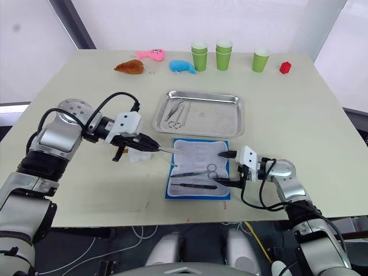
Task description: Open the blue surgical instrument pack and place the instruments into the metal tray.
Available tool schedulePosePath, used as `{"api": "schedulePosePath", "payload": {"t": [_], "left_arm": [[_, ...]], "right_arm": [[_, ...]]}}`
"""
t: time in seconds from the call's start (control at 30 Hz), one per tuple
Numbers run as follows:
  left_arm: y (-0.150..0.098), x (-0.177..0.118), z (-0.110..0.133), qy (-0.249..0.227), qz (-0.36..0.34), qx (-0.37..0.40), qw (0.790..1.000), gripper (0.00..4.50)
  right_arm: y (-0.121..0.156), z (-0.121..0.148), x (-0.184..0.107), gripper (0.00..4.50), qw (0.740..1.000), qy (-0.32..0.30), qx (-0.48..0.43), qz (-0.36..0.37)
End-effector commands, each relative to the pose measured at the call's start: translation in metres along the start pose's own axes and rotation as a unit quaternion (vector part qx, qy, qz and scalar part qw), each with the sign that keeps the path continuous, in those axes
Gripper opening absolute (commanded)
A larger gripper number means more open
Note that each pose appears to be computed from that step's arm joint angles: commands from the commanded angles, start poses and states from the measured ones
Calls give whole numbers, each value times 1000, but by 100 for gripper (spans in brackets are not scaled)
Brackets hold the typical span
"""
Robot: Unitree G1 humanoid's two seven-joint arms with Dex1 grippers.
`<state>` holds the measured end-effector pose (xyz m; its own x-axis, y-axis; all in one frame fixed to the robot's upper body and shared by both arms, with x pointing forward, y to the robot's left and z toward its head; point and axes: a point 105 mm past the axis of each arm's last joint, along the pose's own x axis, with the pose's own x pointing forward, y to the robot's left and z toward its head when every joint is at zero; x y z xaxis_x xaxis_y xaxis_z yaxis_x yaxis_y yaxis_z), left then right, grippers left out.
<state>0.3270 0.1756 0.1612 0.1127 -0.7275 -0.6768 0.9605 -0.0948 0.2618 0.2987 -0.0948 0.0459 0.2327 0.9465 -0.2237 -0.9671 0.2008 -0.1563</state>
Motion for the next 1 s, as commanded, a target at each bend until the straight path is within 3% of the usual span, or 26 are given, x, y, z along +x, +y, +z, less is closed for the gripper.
{"api": "schedulePosePath", "payload": {"t": [0.03,0.13,0.27,0.43,0.57,0.7,0.8,1.0], "left_arm": [[23,-12,24,-62,63,-17,996,7],[38,-7,29,-85,119,-44,988,7],[64,3,32,-119,227,-83,963,7],[80,18,46,-164,303,-126,930,7],[89,31,49,-159,356,-156,907,7],[93,44,33,-120,400,-226,880,7],[101,52,29,-113,445,-275,845,7],[102,69,29,-93,472,-319,817,7]], "right_arm": [[36,-57,3,450,992,89,82,42],[36,-57,3,450,992,90,82,42],[36,-58,3,450,991,92,82,45],[35,-57,2,450,991,93,81,45],[36,-57,2,450,991,93,83,48],[36,-57,1,450,991,92,84,49],[37,-58,0,450,991,94,85,50],[37,-57,0,450,991,92,85,50]]}}
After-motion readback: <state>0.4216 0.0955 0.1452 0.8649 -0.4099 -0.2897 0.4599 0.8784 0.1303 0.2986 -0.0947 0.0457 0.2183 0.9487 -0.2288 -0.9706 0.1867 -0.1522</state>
